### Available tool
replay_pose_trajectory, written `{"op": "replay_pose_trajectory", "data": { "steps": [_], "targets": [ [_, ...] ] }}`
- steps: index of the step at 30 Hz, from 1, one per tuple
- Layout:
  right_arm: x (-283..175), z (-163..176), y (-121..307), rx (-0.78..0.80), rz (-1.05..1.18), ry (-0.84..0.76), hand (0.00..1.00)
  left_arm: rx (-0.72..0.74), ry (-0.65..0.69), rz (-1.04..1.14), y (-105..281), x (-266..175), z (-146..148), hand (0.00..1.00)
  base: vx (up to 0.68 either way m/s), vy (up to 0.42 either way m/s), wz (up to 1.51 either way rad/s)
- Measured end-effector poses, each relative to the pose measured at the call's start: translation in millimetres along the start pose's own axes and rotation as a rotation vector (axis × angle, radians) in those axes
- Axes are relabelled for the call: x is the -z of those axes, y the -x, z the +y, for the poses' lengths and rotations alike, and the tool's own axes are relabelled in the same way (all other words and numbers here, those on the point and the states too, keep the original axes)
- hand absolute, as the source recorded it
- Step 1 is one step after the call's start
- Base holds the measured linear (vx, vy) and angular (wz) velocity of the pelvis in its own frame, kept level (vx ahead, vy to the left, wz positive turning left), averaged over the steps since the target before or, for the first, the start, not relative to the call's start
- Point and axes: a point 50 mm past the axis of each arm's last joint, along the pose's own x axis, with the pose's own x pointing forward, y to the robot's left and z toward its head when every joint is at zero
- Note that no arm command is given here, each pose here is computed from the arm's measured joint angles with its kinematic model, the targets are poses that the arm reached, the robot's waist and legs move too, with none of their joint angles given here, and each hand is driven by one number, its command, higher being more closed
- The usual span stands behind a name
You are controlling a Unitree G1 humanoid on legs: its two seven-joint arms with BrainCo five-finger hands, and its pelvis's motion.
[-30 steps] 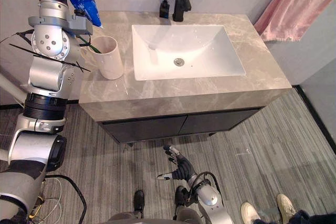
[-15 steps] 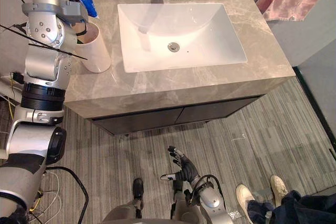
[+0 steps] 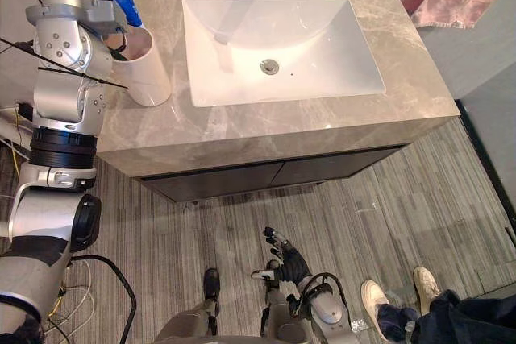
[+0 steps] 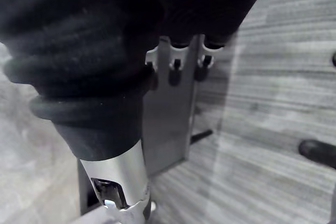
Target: Organize washtable
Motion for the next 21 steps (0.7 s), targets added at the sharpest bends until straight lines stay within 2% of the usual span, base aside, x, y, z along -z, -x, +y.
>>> {"op": "replay_pose_trajectory", "data": {
  "steps": [21],
  "targets": [
    [6,1,2,-0.005,0.027,0.003,0.00,-0.003,0.033,0.080,15,20,6,1.00,0.00,-0.001,0.02]
  ]
}}
